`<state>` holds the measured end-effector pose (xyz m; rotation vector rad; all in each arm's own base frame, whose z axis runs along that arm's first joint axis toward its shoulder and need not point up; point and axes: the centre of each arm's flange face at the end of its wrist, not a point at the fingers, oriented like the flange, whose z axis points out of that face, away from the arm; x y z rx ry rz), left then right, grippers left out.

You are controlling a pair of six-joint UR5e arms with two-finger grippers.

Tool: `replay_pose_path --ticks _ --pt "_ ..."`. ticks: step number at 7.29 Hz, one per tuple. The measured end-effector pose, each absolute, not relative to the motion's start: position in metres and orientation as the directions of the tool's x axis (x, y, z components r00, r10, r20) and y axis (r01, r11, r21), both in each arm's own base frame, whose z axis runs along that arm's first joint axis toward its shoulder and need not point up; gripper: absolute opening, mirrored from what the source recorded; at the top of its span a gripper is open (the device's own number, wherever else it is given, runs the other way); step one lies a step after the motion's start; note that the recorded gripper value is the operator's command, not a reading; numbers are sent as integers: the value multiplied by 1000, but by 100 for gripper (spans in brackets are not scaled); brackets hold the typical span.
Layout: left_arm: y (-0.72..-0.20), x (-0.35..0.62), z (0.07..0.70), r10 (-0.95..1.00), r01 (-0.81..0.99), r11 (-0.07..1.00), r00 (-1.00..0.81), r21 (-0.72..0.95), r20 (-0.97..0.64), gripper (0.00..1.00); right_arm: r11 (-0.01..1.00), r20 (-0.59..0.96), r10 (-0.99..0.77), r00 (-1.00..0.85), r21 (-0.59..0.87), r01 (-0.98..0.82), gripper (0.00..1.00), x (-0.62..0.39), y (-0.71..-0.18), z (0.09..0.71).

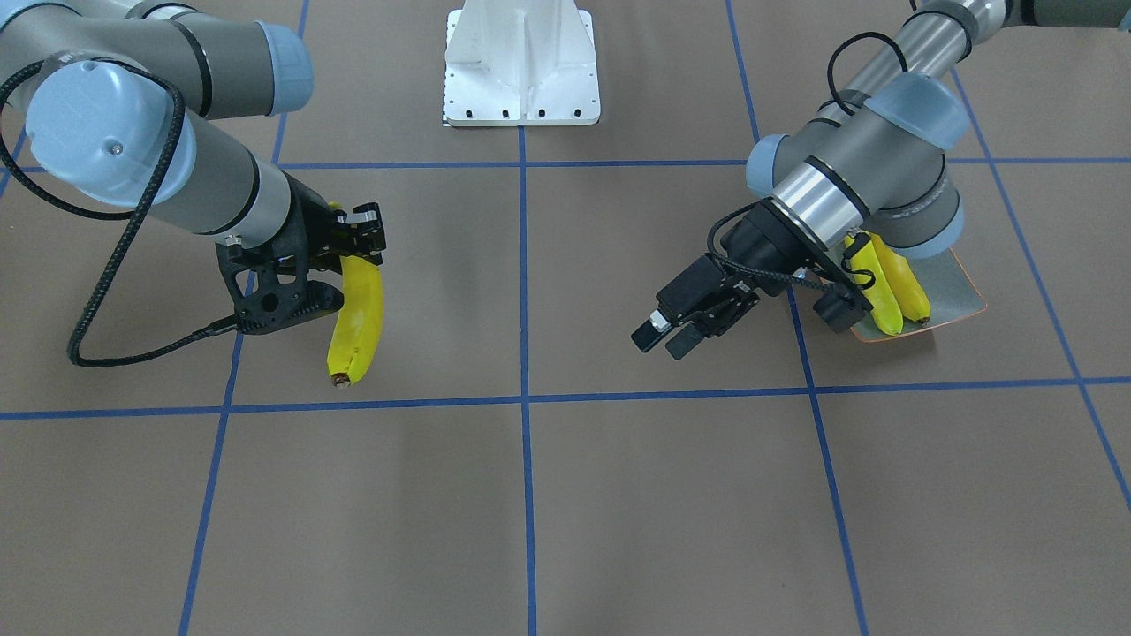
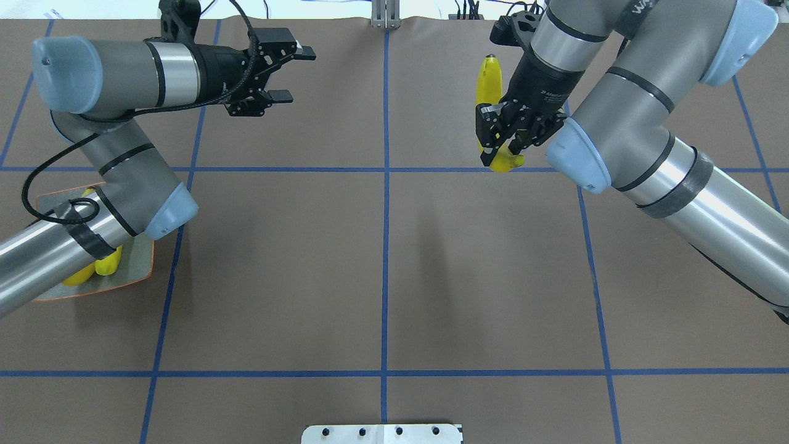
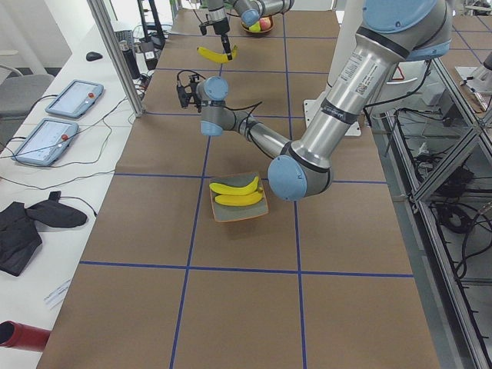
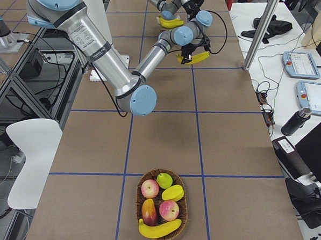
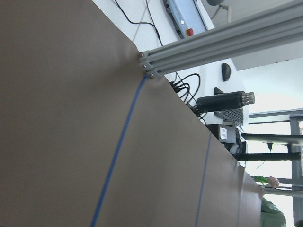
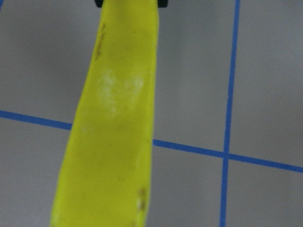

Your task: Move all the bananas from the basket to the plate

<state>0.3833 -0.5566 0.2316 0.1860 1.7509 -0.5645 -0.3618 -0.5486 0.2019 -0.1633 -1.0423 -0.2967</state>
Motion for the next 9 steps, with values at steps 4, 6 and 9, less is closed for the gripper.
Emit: replay_pose_path --ticks 4,6,9 --pt "-506 448 186 -131 335 907 -353 -256 -927 100 901 914 -197 355 26 433 0 -396 -500 165" --pt "-491 467 180 -134 317 913 -360 -256 -923 100 887 917 -204 342 26 461 0 -419 -482 146" --pt "-487 472 180 -137 312 915 -358 -257 -924 100 883 920 -202 336 22 470 0 -436 -478 135"
